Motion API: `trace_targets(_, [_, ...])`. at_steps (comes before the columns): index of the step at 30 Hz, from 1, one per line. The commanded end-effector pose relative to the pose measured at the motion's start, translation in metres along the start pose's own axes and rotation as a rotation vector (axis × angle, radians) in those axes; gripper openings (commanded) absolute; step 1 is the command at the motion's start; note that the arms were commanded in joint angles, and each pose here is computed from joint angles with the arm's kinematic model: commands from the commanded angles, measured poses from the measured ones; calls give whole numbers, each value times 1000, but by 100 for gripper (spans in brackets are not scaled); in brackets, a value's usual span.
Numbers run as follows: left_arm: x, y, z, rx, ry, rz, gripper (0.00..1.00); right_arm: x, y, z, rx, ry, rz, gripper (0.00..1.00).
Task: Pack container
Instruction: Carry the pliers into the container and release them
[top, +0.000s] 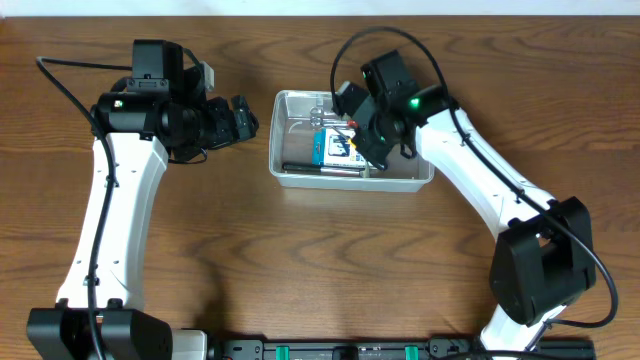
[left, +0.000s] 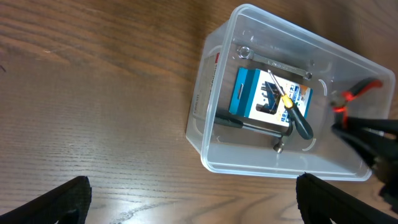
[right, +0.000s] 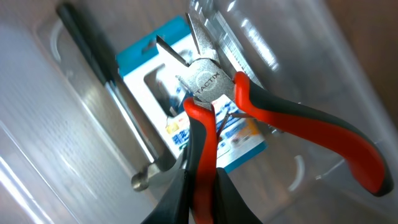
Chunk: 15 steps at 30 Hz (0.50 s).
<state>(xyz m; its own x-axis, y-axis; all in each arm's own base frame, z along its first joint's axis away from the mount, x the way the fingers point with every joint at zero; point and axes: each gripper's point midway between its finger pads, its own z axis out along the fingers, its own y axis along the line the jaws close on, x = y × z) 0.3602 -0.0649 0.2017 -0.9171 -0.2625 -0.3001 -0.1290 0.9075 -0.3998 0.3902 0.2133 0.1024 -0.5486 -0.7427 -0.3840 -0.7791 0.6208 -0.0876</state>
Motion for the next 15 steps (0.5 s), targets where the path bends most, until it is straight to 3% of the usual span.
trace_targets(1, [0,0,-2,-7,-6,4,98,6,5,0,2,4,-15,1])
trace_targets(5, [0,0,-2,-7,-6,4,98,18,9,7,-12,35,-9,2])
trace_targets(6, [0,0,-2,-7,-6,4,98,20,10,8,-15,40,-9,6])
trace_targets(7, [0,0,-2,-7,-6,4,98,21,11,8,-17,44,-9,17])
trace_targets(9, [0,0,-2,-7,-6,4,98,20,10,8,-15,40,-9,48])
trace_targets(11, [0,0,-2,-7,-6,4,98,15,8,8,-7,23,-10,57])
trace_targets(15, [0,0,-2,-7,-6,4,98,-7,-2,-1,25,-52,76,59])
